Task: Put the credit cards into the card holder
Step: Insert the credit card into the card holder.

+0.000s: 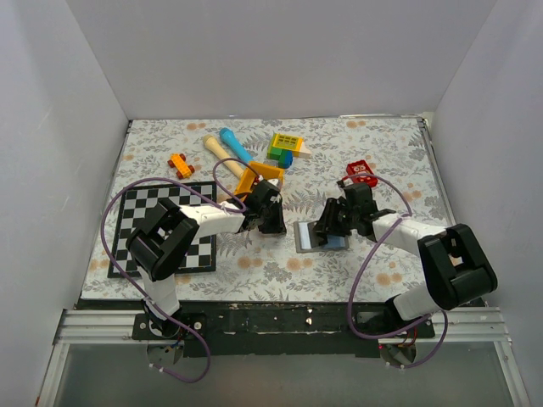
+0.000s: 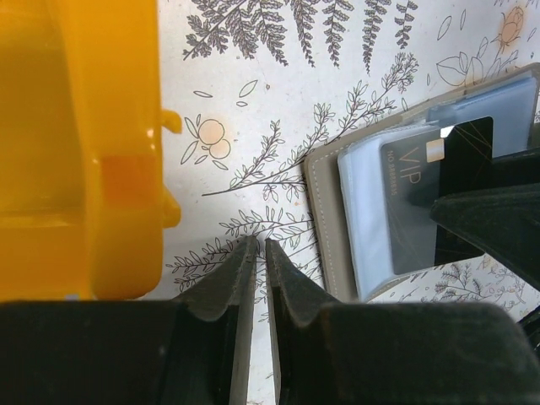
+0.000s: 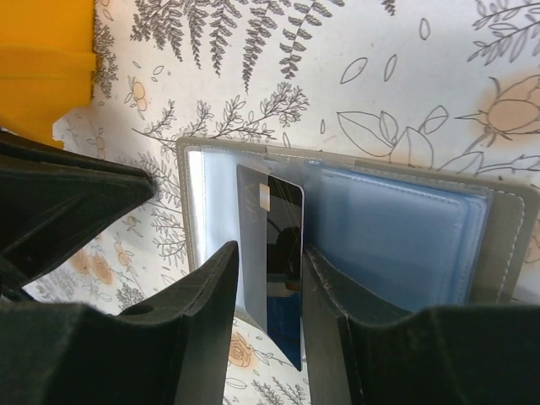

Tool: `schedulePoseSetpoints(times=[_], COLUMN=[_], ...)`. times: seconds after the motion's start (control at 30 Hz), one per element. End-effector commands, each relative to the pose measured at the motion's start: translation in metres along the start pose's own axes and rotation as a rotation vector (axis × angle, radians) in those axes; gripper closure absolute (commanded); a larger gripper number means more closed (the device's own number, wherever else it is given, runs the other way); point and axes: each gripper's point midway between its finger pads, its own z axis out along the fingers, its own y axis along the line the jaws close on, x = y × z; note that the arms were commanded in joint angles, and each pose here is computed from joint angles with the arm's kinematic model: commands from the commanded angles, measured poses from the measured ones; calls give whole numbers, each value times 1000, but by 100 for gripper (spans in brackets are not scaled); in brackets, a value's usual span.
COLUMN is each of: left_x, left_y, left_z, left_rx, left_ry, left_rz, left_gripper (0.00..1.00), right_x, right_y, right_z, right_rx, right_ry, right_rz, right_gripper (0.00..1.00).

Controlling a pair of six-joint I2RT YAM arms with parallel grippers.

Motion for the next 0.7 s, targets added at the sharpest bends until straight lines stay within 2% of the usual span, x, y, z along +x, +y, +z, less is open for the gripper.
schedulePoseSetpoints(times=[0.0, 0.5, 0.53, 0.6, 0.67], left_x=[5, 4, 4, 6, 5], left_y=[3, 2, 3, 4, 3], left_z=[4, 2, 3, 3, 2], left_rx=[-12, -9, -9, -12, -10], left_ry=[15, 10, 11, 15, 13], left_rz=[9, 6, 6, 6, 7], left_gripper=[91, 91, 91, 91, 91], right_x=[-6, -14, -14, -16, -15], right_y=[-6, -21, -22, -22, -22], right_z=[-11, -35, -36, -38, -41], right_rx=[72, 220, 228, 232, 240], right_ry=[0, -1, 4, 3, 4], right_rz=[-39, -89, -92, -97, -97], right_gripper=[57, 56, 51, 36, 35])
